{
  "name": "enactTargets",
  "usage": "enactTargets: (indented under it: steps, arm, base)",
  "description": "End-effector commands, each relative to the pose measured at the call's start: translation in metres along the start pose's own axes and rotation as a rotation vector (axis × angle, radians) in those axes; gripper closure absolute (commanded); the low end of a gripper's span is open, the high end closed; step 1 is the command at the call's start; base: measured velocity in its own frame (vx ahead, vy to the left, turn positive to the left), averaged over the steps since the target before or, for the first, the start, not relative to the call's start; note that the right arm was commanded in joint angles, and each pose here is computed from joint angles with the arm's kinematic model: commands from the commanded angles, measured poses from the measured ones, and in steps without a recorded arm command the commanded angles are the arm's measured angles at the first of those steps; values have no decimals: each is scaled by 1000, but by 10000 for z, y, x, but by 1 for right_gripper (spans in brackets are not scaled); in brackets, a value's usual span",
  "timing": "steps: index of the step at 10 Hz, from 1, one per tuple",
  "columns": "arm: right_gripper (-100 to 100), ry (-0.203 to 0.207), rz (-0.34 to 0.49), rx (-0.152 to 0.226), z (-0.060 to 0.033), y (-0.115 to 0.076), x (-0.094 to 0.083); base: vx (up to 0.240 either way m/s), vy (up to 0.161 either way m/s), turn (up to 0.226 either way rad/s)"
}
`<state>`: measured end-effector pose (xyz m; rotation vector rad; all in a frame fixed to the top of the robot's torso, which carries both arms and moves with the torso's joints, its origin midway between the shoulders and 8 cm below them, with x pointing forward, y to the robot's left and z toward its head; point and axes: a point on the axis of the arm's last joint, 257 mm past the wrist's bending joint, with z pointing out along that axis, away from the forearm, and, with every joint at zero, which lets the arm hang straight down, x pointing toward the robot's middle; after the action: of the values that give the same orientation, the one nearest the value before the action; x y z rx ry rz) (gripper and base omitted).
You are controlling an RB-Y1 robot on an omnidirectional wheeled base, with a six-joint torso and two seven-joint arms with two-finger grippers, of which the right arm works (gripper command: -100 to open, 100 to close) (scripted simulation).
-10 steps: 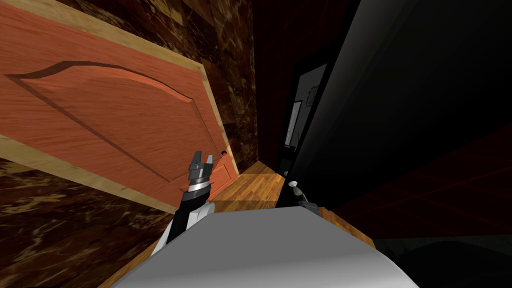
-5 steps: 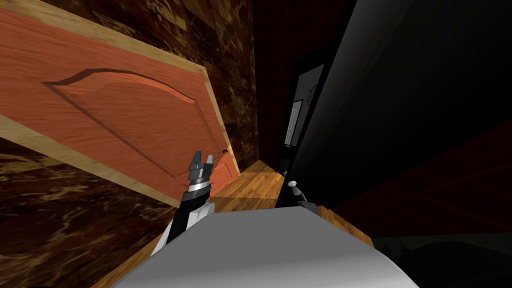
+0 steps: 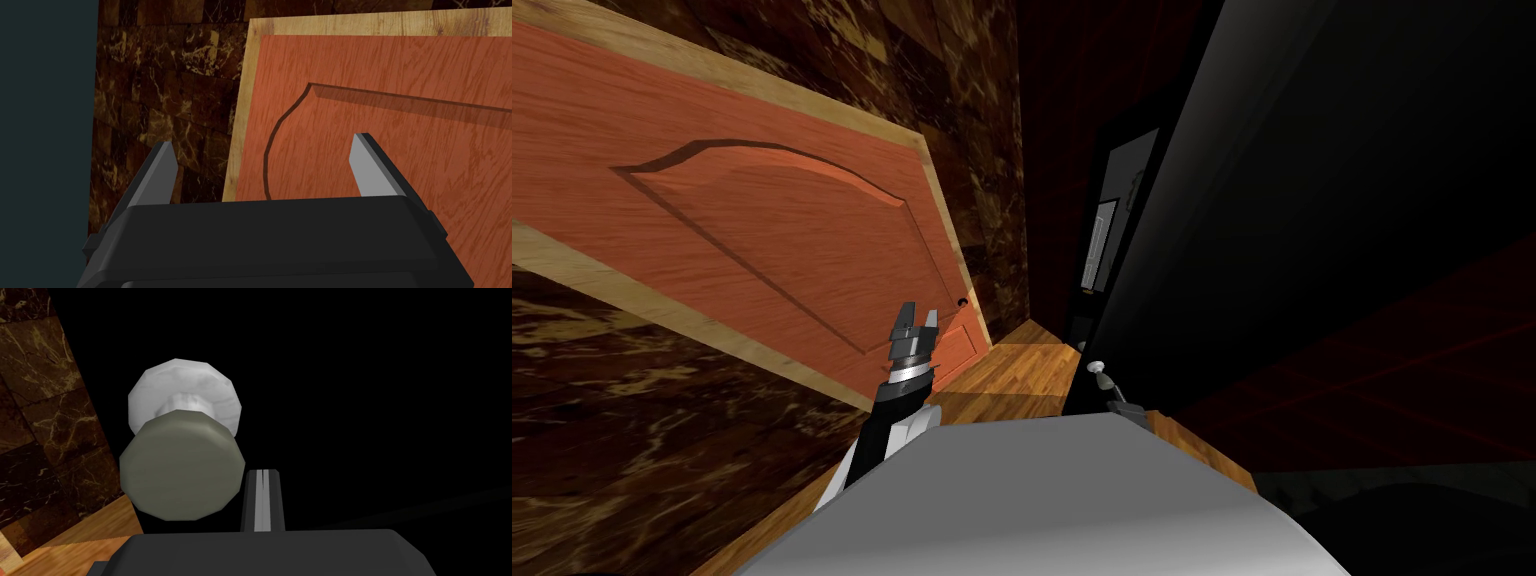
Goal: Pull the door open
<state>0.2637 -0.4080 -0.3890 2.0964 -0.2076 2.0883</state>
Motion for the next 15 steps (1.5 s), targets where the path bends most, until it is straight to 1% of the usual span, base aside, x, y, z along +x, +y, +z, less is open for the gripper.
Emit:
enactTargets:
  steps: [1, 4, 5, 6, 8, 9, 10, 15]
  arm:
    - [-100, 1, 25, 33, -26, -218, -23]
    - [-100, 1, 25, 33, -26, -218, -23]
    - [-100, 1, -1, -1, -5, -2, -24]
    - [-100, -18, 12, -14, -36, 120, -36]
    - [-100, -27, 26, -18, -53, 174, -33]
    - [-100, -44, 6, -33, -89, 267, -78]
    - [100, -44, 6, -33, -89, 267, -78]
    - [100, -44, 6, -33, -89, 267, -78]
  base:
    - [-1, -1, -22]
    - [4, 0, -1]
    - [9, -30, -29]
    - [95, 35, -12]
    - [128, 82, -11]
    - [62, 15, -27]
    - [-3, -29, 1]
    - [-10, -6, 3]
